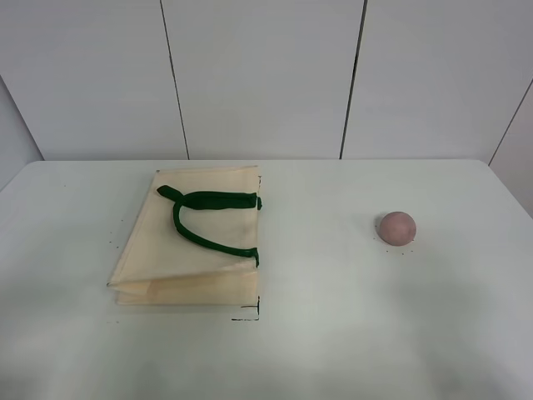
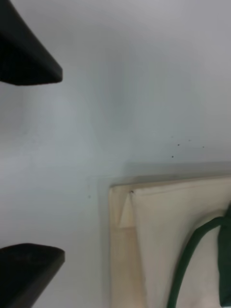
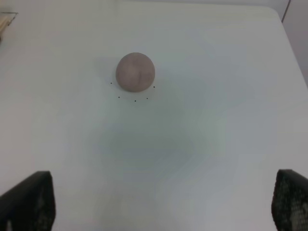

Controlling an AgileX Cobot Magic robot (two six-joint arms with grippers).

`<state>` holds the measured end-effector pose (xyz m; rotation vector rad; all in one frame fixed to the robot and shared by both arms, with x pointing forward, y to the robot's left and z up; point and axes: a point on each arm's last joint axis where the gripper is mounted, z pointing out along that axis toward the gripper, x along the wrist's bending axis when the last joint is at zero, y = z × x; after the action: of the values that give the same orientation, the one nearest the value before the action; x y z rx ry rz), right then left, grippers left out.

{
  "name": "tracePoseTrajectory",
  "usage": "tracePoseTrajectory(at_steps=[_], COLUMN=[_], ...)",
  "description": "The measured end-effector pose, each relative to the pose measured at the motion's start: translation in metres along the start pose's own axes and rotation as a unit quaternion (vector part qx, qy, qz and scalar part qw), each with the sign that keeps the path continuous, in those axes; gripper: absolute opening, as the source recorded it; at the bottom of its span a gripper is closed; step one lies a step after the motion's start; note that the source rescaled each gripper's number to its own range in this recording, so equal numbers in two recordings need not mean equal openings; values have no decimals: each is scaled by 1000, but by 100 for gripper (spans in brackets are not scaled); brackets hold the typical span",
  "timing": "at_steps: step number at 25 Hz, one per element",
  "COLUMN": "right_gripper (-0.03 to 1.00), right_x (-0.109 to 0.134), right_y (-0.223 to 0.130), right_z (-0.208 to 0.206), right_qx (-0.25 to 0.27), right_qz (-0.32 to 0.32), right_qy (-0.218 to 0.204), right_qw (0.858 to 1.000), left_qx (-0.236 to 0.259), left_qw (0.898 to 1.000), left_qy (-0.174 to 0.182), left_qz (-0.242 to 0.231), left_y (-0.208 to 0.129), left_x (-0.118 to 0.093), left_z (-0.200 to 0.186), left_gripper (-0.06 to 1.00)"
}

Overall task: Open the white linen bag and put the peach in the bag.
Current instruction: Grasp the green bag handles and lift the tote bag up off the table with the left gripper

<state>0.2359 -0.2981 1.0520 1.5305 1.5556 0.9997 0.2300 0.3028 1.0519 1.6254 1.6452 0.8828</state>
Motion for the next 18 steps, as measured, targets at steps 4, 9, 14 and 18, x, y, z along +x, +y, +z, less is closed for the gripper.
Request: tracePoseTrajectory(at_steps=[4, 9, 14, 18], right_gripper=[100, 100, 100, 100], right_x=[0, 0, 0, 0], right_y=[0, 0, 0, 0], right_z=[0, 0, 0, 0], right_qx=[0, 0, 0, 0], right_qz=[0, 0, 0, 0], right_qy=[0, 0, 0, 0], right_qw=[1000, 1000, 1000, 1000], left_qx=[45, 139, 237, 296], left_qw=[999, 990, 972, 955], left_qy=[-1, -1, 0, 0], left_qz=[-3, -3, -2, -1], left_y=[38, 110, 169, 199], left_x=[0, -1, -2, -3], left_z=[0, 36, 113, 193], left_gripper=[100, 100, 100, 100])
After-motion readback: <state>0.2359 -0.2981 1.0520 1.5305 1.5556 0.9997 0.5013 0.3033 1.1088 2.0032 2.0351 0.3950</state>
